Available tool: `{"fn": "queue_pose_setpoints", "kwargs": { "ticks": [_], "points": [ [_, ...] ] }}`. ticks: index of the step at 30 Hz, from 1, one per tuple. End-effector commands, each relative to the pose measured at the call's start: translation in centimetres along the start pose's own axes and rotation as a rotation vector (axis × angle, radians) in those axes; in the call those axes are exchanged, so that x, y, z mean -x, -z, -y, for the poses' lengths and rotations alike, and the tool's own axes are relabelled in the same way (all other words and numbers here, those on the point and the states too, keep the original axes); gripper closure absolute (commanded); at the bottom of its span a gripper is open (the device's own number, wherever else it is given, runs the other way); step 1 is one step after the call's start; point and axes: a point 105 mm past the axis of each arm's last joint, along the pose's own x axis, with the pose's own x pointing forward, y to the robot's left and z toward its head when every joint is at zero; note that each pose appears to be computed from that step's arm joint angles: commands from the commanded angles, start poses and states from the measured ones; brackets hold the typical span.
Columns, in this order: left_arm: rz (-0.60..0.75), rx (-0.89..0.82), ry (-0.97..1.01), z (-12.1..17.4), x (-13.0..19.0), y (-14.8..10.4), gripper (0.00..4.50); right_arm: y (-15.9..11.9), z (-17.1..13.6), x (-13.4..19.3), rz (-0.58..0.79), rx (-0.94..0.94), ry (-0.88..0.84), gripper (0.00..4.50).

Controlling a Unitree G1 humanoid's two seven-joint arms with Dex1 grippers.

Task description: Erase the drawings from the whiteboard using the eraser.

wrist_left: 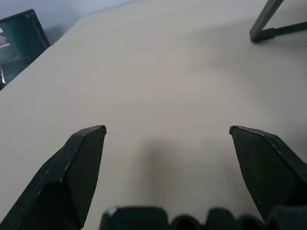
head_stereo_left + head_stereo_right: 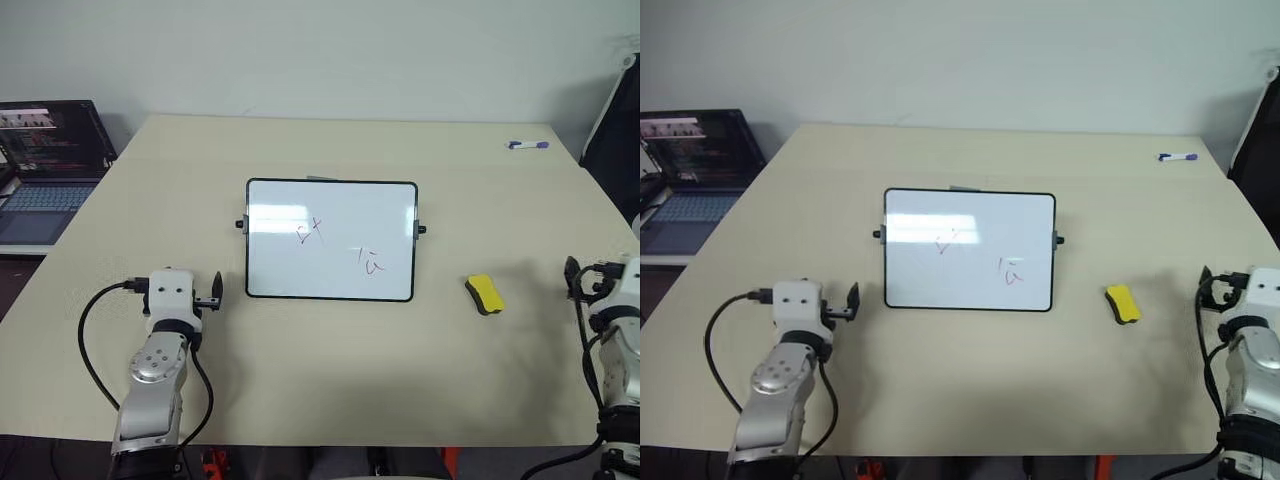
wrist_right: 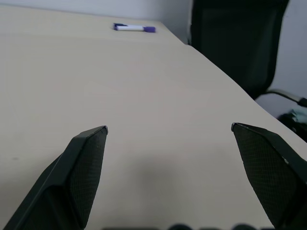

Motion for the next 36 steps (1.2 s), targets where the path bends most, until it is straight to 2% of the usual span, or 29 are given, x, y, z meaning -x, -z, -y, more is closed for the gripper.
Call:
{"fn": "queue_pose_setpoints", "kwargs": {
  "ticks": [1, 4, 12, 15, 18, 24, 29, 31, 32, 34, 36],
  "points": [
    [0.027, -0.029, -0.022, -0.3, 0.1, -0.8, 0.00, -1.2, 0.5, 0.1, 0.001, 0.004, -0.007, 0.06],
    [0.000, -0.040, -0.080, -1.5, 0.5, 0.1, 0.00, -0.5, 0.4, 0.4, -0.025, 0.030, -0.004, 0.06],
    [-0.002, -0.039, -0.179, -3.9, 2.6, 0.4, 0.00, -1.5, -0.8, 0.5, 0.004, 0.035, -0.070, 0.06],
    [0.002, -0.032, -0.154, -4.5, 3.0, 0.3, 0.00, -1.5, -2.6, 0.5, -0.013, 0.041, -0.170, 0.06],
    [0.035, -0.112, -0.076, -5.2, 2.8, -0.6, 0.00, -2.4, -5.1, 1.1, 0.001, -0.017, -0.294, 0.06],
    [0.118, -0.139, 0.324, -3.3, 2.6, -5.1, 0.00, -4.4, -7.8, 3.7, -0.026, -0.054, -0.467, 0.06],
    [0.179, -0.242, 0.614, -2.6, 2.3, -11.1, 0.00, -5.8, -9.7, 5.7, -0.053, -0.091, -0.581, 0.06],
    [0.188, -0.272, 0.704, -2.2, 2.5, -12.7, 0.00, -6.0, -10.6, 6.1, -0.068, -0.098, -0.607, 0.06],
    [0.189, -0.293, 0.763, -1.8, 2.8, -13.4, 0.00, -6.1, -11.1, 6.3, -0.076, -0.095, -0.625, 0.06],
    [0.234, -0.354, 0.960, 0.9, 3.2, -15.8, 0.00, -6.0, -12.5, 6.3, -0.115, -0.073, -0.627, 0.06],
    [0.252, -0.386, 1.068, 2.3, 3.5, -16.9, 0.00, -5.9, -13.1, 6.2, -0.141, -0.048, -0.612, 0.06]
  ]
}}
